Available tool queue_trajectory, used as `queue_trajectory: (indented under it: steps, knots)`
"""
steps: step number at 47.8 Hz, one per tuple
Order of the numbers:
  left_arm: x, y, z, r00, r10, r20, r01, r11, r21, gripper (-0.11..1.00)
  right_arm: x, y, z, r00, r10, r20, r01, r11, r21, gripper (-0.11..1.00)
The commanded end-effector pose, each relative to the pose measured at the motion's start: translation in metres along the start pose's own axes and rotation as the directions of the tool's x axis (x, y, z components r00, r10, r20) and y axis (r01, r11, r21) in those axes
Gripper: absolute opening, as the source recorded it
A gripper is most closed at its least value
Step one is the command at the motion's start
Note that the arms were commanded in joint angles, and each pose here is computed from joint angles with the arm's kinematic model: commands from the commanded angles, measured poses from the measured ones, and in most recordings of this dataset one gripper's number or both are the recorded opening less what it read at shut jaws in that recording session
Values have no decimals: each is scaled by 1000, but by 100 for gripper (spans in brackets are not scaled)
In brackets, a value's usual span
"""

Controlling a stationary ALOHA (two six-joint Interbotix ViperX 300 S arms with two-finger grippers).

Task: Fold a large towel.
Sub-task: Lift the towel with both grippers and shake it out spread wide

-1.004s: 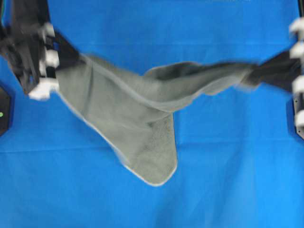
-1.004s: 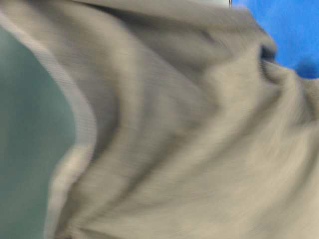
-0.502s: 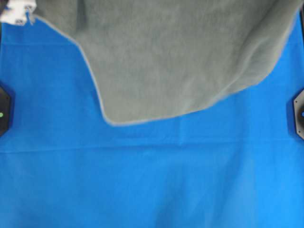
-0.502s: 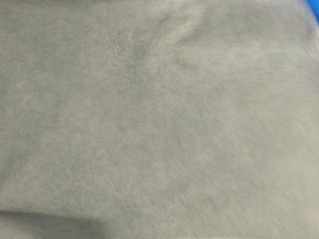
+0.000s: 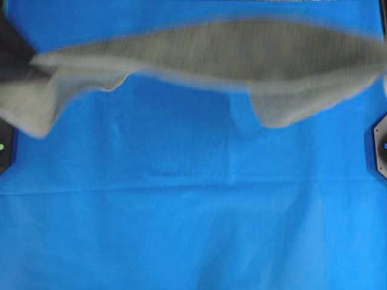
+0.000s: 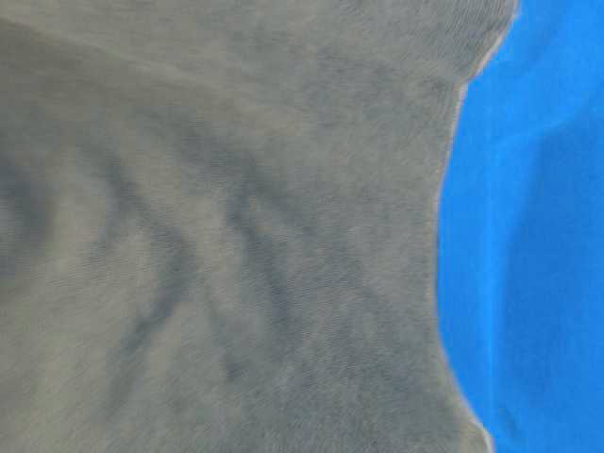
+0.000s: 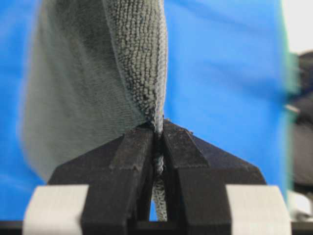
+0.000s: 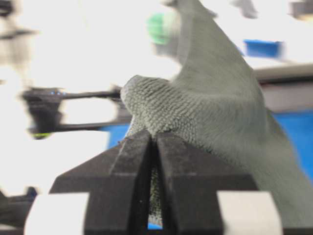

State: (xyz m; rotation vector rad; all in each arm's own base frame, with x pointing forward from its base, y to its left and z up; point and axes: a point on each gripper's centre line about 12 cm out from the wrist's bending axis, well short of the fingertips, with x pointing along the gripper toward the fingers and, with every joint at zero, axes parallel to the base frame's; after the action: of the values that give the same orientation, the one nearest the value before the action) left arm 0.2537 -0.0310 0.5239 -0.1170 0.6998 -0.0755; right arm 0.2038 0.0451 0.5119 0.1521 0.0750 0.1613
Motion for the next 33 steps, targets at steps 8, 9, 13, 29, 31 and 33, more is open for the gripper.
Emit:
queue_trajectory:
  steps: [8, 9, 13, 29, 31, 33]
  knots:
    - [-10, -37, 6, 993, -114, 11, 114, 991, -73, 1, 11, 46, 19, 964, 221, 150, -218, 975, -34, 2]
    - [-8, -39, 5, 993, -117, 5, 117, 990, -80, 1, 13, 48, 18, 963, 224, 148, -221, 974, -38, 2]
    - [-4, -41, 6, 993, -118, -16, 116, 988, -102, 1, 15, 49, 17, 963, 224, 148, -218, 974, -55, 2]
    - [-6, -12, 4, 996, -13, -90, -2, 985, -170, 1, -2, 10, 1, 1000, 1, -2, -1, 993, -115, 2]
    - [-7, -1, 4, 994, 21, -107, -42, 979, -197, 1, -4, -1, -4, 998, -62, -25, 59, 993, -104, 2]
    - [-9, 17, 3, 988, 72, -133, -103, 965, -239, 1, -5, -13, -10, 990, -131, -46, 127, 988, -89, 2]
